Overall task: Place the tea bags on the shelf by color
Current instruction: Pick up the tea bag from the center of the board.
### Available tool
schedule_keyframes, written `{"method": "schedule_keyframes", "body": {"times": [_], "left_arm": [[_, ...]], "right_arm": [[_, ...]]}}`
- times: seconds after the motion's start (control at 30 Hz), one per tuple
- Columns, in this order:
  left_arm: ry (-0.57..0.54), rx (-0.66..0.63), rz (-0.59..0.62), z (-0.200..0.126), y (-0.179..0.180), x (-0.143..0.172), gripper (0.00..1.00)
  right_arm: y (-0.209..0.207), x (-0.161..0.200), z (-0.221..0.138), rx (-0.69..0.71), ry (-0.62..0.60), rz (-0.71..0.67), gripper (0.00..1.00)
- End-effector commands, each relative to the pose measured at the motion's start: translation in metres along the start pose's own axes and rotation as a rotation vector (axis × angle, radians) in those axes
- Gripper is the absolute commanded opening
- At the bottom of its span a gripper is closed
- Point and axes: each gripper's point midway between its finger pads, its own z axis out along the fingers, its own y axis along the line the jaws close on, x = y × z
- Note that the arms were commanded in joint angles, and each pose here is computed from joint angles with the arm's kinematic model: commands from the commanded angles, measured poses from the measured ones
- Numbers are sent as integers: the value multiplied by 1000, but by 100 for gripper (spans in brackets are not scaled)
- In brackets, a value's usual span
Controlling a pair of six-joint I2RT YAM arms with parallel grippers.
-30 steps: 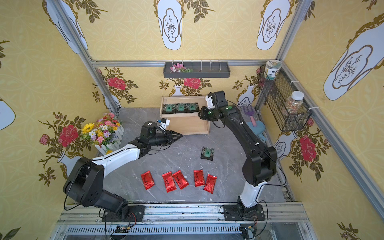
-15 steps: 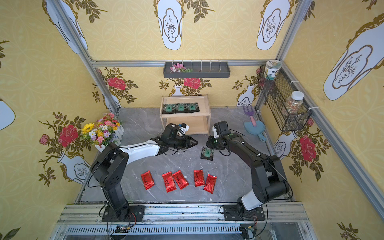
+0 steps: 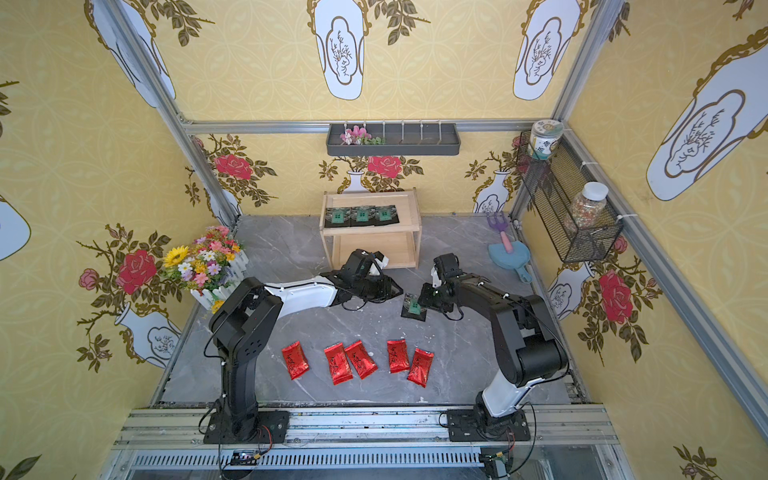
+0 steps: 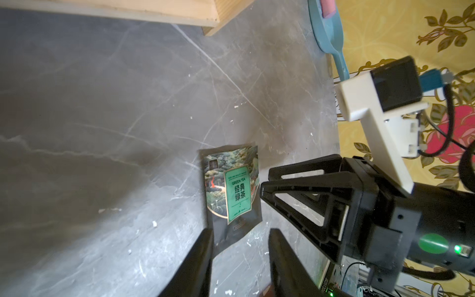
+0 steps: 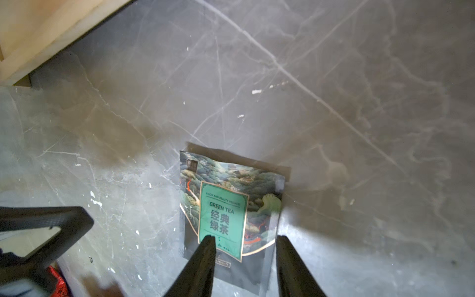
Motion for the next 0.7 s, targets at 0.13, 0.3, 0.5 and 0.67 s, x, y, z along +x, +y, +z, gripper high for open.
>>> {"method": "schedule_keyframes", "body": {"times": [0.13, 0.3, 0.5, 0.67], "left_arm": [[39, -10, 2, 9, 6, 6, 42], [53, 6, 4, 14, 8, 8, 43], [56, 6, -3, 18, 13, 9, 43], [53, 10, -38, 14, 23, 10, 40]], "right_arm": [[-7, 0, 8, 1, -5, 17, 44], [-4, 2, 14, -31, 4, 16, 41], [3, 4, 19, -74, 14, 13, 36], [12, 6, 23, -92, 21, 6, 34]]}}
